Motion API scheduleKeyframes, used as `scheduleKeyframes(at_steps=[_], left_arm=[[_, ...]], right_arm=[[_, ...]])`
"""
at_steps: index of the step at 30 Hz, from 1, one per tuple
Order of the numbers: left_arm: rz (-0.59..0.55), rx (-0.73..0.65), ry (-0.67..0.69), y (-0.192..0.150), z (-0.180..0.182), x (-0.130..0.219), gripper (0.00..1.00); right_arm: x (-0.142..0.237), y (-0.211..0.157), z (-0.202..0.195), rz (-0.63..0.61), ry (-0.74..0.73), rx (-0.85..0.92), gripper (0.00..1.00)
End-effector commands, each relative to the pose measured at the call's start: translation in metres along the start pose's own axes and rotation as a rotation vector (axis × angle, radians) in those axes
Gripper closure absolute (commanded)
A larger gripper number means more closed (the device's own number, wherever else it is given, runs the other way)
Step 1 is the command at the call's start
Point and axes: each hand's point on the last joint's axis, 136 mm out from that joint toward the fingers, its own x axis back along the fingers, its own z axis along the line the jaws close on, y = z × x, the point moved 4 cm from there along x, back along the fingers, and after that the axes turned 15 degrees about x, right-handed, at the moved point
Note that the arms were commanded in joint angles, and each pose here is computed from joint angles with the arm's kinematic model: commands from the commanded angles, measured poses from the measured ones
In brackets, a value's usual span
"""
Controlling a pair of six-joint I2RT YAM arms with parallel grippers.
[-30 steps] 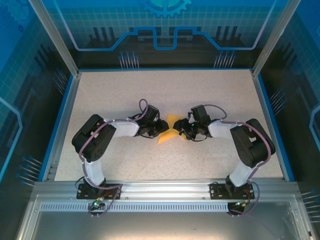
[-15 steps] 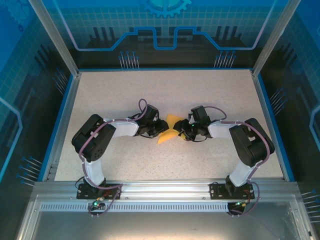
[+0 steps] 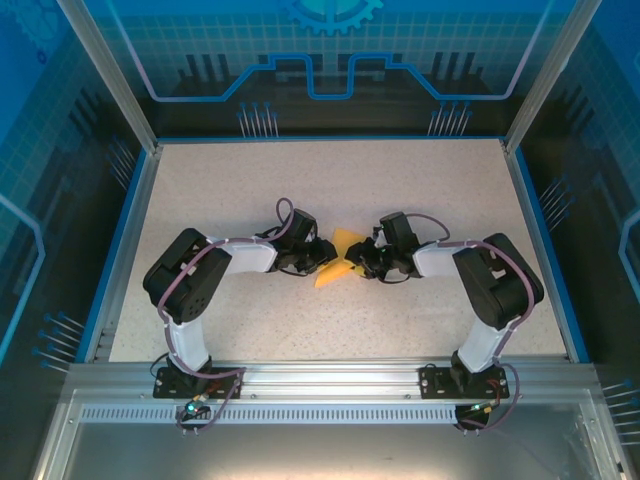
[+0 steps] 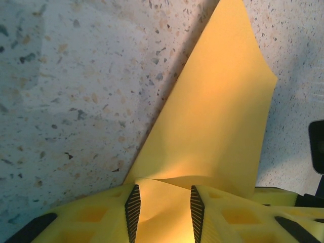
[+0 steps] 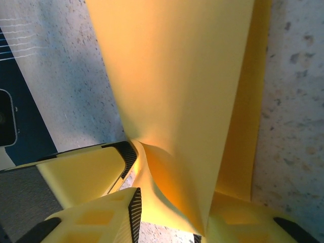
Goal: Fold a paper plane with a square sheet of paper (pick it up from the middle)
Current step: Fourth fold the wing at the center of the table.
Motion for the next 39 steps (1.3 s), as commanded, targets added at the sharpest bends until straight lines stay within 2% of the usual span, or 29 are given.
scheduleKeyframes(at_steps=[1, 5, 9, 12, 19, 26, 30, 35, 39], left_arm=[[0.021, 0.031, 0.051, -0.003, 0.017, 0.002, 0.63], [0.021, 0.016, 0.01, -0.004, 0.006, 0.009, 0.61], [0.012, -0.017, -0.044, -0.005, -0.008, 0.022, 0.58], [0.008, -0.048, -0.091, -0.008, -0.016, 0.033, 0.55], [0.048, -0.144, -0.165, -0.03, -0.021, 0.041, 0.52], [0.08, -0.166, -0.139, -0.045, -0.012, 0.03, 0.6], [0.092, -0.164, -0.12, -0.048, -0.008, 0.021, 0.64], [0.048, -0.17, -0.104, -0.042, -0.009, 0.023, 0.68], [0.03, -0.185, -0.115, -0.04, -0.012, 0.025, 0.69]], right_arm=[[-0.01, -0.009, -0.001, 0.037, 0.005, -0.004, 0.69], [-0.014, -0.01, -0.002, 0.035, 0.003, 0.011, 0.81], [-0.005, -0.009, -0.006, 0.016, -0.064, 0.04, 0.93], [0.006, -0.009, -0.007, 0.002, -0.115, 0.066, 0.96], [0.021, -0.014, -0.008, 0.007, -0.175, 0.073, 0.97], [0.031, -0.018, -0.011, 0.015, -0.237, 0.057, 0.97], [0.028, -0.014, -0.004, 0.009, -0.197, 0.074, 0.94], [0.02, -0.009, 0.009, 0.02, -0.108, 0.112, 0.88], [0.014, -0.008, 0.012, 0.032, -0.079, 0.119, 0.88]])
